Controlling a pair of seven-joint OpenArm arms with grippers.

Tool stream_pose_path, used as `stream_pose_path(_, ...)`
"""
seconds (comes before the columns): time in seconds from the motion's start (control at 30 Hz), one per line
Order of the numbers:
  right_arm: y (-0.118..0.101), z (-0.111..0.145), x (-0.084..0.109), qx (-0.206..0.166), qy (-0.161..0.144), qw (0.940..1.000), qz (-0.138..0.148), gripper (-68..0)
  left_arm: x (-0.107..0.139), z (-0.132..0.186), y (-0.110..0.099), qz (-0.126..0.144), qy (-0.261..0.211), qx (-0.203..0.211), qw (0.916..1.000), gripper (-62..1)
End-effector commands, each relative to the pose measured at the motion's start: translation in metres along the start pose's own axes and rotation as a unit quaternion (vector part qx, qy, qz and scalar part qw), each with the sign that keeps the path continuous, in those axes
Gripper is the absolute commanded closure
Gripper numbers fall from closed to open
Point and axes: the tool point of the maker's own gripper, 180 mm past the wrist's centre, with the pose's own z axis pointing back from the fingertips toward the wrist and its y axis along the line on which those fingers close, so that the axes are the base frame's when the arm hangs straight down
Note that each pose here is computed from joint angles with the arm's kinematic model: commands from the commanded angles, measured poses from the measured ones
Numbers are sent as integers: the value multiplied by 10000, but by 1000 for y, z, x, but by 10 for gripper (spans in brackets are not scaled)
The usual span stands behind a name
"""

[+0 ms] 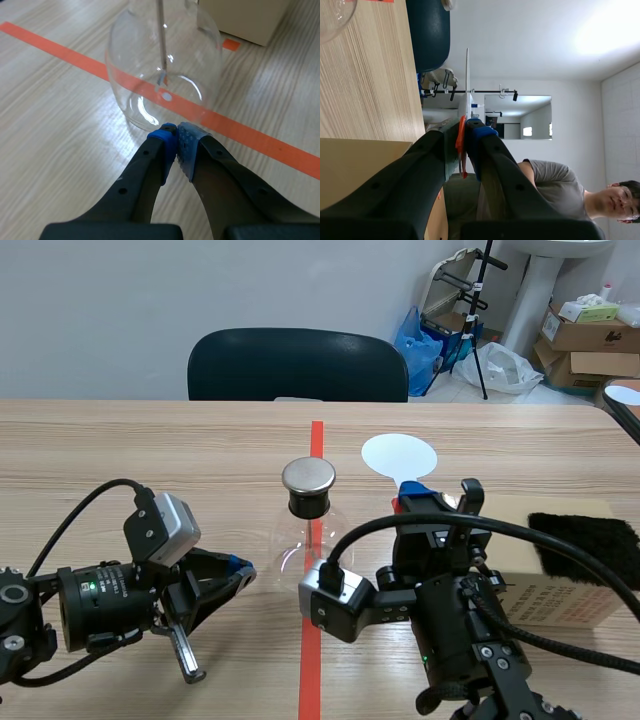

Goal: Do the electroscope experiment

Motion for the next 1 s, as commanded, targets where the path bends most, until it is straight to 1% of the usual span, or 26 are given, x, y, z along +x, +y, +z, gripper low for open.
stream_pose_path(0.0, -13, -5, -4, -232, 30, 9997, 14, -10, 16, -3, 6, -47, -234, 37, 9997, -27)
stream_pose_path(0.97, -13, -5, -4, -230, 32, 9997, 14, -10, 17, -4, 9, -85, -224, 49, 9997, -27)
